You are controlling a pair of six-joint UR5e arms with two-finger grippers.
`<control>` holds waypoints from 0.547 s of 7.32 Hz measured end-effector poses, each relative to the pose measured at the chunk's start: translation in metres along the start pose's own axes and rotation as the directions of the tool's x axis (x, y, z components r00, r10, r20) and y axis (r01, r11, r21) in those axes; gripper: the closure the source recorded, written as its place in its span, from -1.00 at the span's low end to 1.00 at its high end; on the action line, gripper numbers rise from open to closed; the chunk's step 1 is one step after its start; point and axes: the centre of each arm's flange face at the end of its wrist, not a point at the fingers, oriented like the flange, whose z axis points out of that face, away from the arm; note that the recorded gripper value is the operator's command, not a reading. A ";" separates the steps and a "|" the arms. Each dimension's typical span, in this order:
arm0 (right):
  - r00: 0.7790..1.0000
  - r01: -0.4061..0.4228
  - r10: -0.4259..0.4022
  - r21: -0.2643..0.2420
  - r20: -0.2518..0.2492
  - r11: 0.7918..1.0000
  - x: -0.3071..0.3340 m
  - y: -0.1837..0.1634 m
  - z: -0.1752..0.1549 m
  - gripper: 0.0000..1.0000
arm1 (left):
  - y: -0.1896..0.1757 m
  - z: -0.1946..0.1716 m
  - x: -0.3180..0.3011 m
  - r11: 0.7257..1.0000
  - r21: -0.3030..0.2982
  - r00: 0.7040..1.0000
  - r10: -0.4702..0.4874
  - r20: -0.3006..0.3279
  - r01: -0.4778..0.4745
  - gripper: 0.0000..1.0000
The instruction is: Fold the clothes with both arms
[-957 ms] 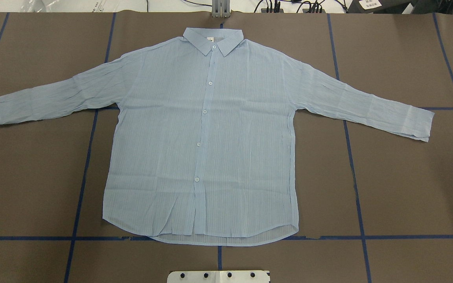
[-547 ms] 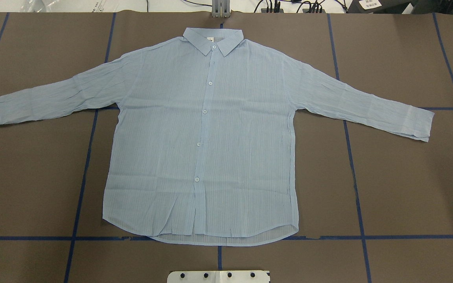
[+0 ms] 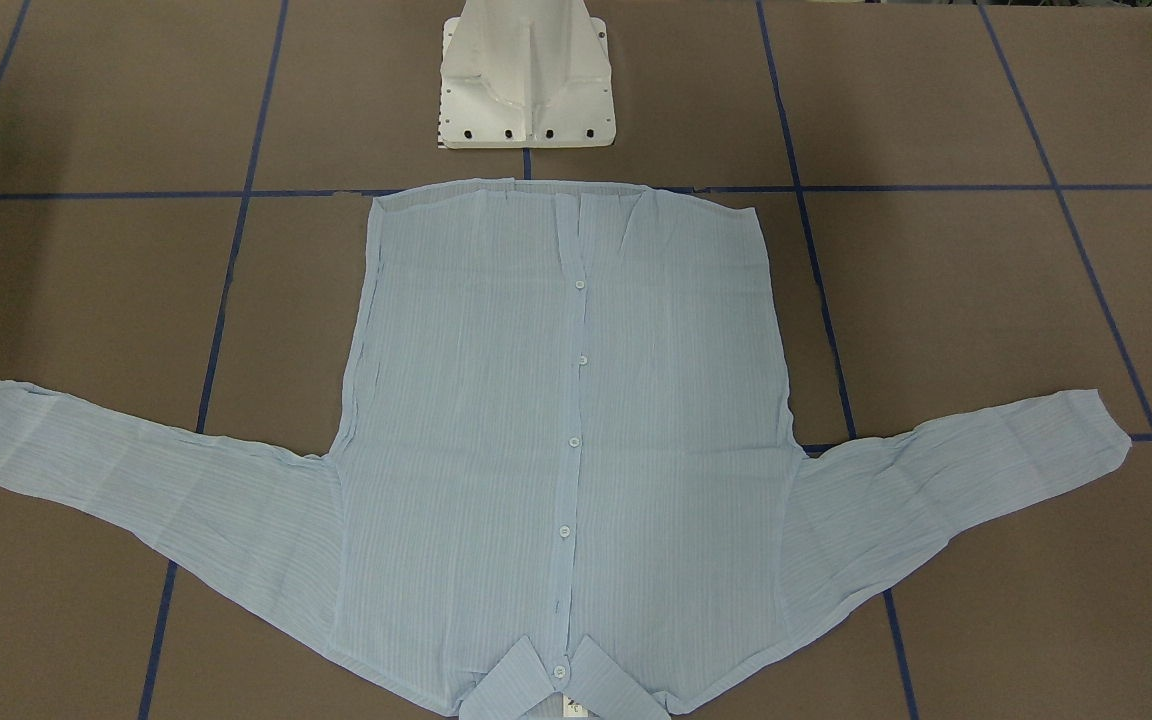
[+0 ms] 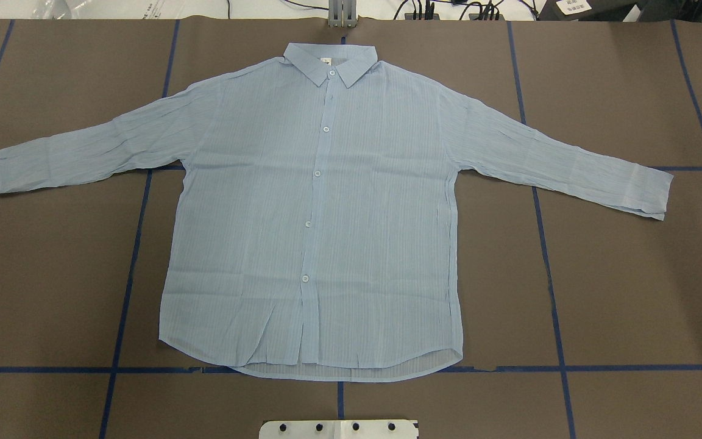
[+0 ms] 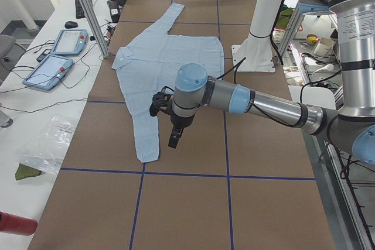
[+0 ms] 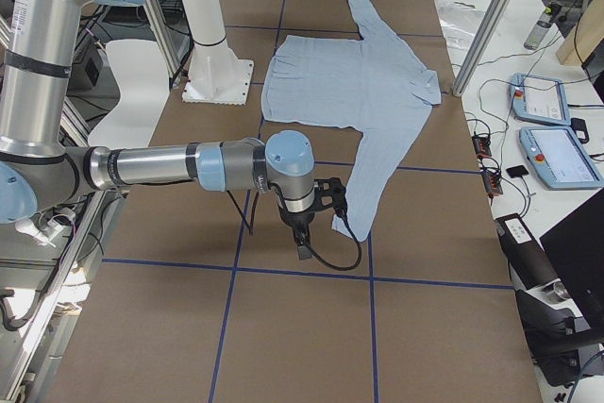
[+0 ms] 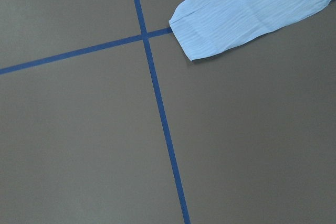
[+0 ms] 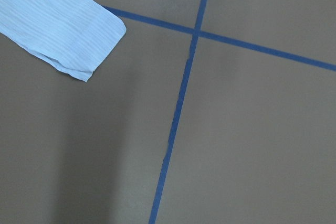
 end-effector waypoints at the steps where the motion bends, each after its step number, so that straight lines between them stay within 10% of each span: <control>1: 1.000 0.013 -0.013 0.039 -0.005 0.999 -0.004 -0.008 -0.006 -1.00 | -0.024 -0.013 0.009 0.997 0.078 1.000 0.022 0.007 -0.023 -1.00; 4: 1.000 0.026 -0.026 0.099 -0.007 0.995 -0.004 -0.017 -0.007 -1.00 | -0.053 -0.015 0.008 0.970 0.210 0.993 0.117 0.017 -0.118 -1.00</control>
